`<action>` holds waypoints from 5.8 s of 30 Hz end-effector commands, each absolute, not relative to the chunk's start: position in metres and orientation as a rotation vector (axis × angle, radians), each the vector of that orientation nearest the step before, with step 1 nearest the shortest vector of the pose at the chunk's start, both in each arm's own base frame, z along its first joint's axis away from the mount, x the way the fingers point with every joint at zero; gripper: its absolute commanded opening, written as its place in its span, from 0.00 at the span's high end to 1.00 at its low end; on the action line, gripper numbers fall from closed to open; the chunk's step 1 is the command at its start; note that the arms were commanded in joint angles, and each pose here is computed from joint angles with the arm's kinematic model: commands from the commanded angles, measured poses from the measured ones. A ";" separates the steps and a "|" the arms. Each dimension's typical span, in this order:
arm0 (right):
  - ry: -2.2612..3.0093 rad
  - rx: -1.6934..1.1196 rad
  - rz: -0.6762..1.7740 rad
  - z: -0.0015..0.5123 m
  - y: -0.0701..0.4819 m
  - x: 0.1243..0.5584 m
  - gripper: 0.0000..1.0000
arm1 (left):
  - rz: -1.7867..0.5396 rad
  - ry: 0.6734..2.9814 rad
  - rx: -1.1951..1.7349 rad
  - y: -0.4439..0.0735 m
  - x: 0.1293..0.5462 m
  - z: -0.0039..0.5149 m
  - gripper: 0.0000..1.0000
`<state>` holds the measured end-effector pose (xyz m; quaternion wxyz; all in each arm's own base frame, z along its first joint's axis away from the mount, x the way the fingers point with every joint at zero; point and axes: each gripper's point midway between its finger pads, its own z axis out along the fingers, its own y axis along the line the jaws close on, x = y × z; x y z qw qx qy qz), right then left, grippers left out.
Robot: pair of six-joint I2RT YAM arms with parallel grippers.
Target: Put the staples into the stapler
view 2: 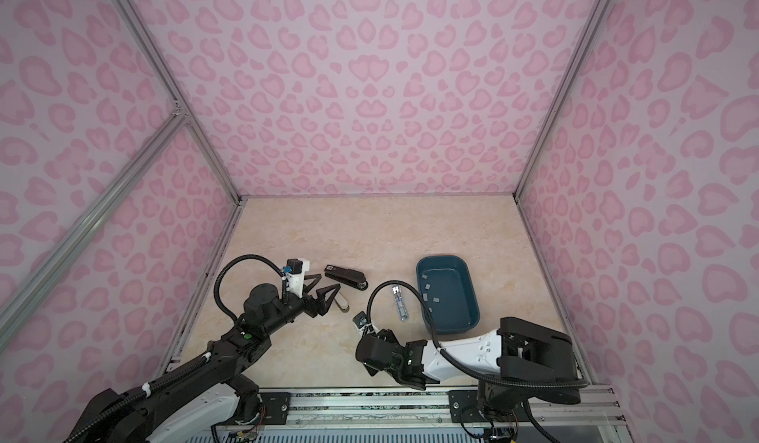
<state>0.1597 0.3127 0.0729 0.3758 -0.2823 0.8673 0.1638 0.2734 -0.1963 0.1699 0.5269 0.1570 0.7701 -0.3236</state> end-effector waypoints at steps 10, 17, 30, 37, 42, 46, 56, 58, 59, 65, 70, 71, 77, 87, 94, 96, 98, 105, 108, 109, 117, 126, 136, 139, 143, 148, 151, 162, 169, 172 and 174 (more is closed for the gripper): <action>2.111 -0.182 0.309 0.181 0.156 0.235 0.91 | -0.681 1.674 0.483 -0.204 0.290 0.238 0.14; 2.222 -0.011 0.359 0.158 0.105 0.275 0.95 | -0.501 1.571 0.754 -0.218 0.294 0.236 0.15; 2.506 0.070 0.257 0.085 0.096 0.314 0.81 | -0.303 1.651 1.178 -0.242 0.305 0.160 0.17; 2.486 0.098 0.165 0.098 0.082 0.313 0.46 | -0.257 1.849 1.436 -0.254 0.328 0.103 0.17; 2.440 0.067 0.226 0.111 0.089 0.312 0.42 | -0.234 1.894 1.525 -0.253 0.331 0.091 0.19; 2.389 0.021 0.299 0.123 0.102 0.312 0.40 | -0.260 1.875 1.554 -0.258 0.331 0.091 0.20; 2.302 -0.169 0.411 0.148 0.152 0.303 0.33 | -0.342 1.880 1.723 -0.264 0.335 0.072 0.23; 2.300 -0.168 0.432 0.148 0.154 0.302 0.33 | -0.348 1.893 1.728 -0.262 0.337 0.068 0.23; 2.296 -0.170 0.443 0.148 0.155 0.303 0.33 | -0.362 1.896 1.729 -0.261 0.338 0.066 0.24; 2.274 -0.200 0.492 0.155 0.166 0.303 0.33 | -0.406 1.902 1.756 -0.266 0.341 0.060 0.31; 2.269 -0.202 0.506 0.156 0.169 0.302 0.32 | -0.452 1.878 1.777 -0.272 0.340 0.065 0.35; 2.268 -0.201 0.507 0.156 0.169 0.301 0.33 | -0.458 1.882 1.783 -0.272 0.341 0.065 0.36; 2.257 -0.188 0.518 0.158 0.167 0.298 0.33 | -0.418 1.985 1.827 -0.267 0.346 0.048 0.43; 2.238 -0.178 0.579 0.160 0.175 0.299 0.35 | -0.495 1.925 1.846 -0.280 0.342 0.071 0.94; 2.196 -0.241 0.752 0.161 0.232 0.303 0.41 | -0.603 1.780 1.824 -0.288 0.320 0.116 0.96; 2.197 -0.227 0.808 0.157 0.248 0.307 0.44 | -0.615 1.750 1.816 -0.287 0.312 0.123 0.96; 2.195 -0.199 0.878 0.153 0.260 0.314 0.48 | -0.624 1.716 1.807 -0.287 0.307 0.133 0.96; 2.206 -0.178 0.964 0.141 0.286 0.329 0.53 | -0.623 1.661 1.806 -0.288 0.296 0.150 0.96; 2.215 -0.173 0.992 0.134 0.294 0.328 0.56 | -0.631 1.629 1.804 -0.289 0.293 0.156 0.96; 2.221 -0.175 0.998 0.131 0.297 0.327 0.56 | -0.630 1.621 1.802 -0.290 0.294 0.157 0.96; 2.302 -0.136 0.991 0.093 0.303 0.318 0.67 | -0.600 1.621 1.743 -0.293 0.310 0.169 0.96; 2.342 -0.141 0.904 0.068 0.301 0.311 0.72 | -0.716 1.513 1.686 -0.295 0.313 0.201 0.96; 2.363 -0.109 0.904 0.052 0.297 0.304 0.78 | -0.710 1.476 1.668 -0.284 0.308 0.213 0.97; 2.348 -0.128 0.901 0.057 0.298 0.305 0.71 | -0.731 1.459 1.656 -0.279 0.306 0.212 0.96; 2.282 -0.201 0.866 0.079 0.295 0.303 0.68 | -0.751 1.446 1.658 -0.275 0.301 0.212 0.96; 2.102 -0.417 0.846 0.130 0.294 0.287 0.69 | -0.738 1.471 1.676 -0.273 0.301 0.207 0.96; 2.038 -0.554 0.749 0.148 0.287 0.278 0.69 | -0.723 1.494 1.684 -0.271 0.304 0.203 0.96; 1.913 -0.849 0.712 0.177 0.318 0.280 0.53 | -0.796 1.391 1.754 -0.275 0.284 0.203 0.96; 1.890 -0.943 0.709 0.167 0.331 0.286 0.56 | -0.837 1.359 1.787 -0.275 0.275 0.204 0.96; 1.881 -0.971 0.733 0.166 0.335 0.284 0.62 | -0.851 1.326 1.793 -0.275 0.271 0.208 0.96; 1.870 -0.983 0.758 0.167 0.338 0.281 0.66 | -0.866 1.313 1.797 -0.276 0.269 0.210 0.96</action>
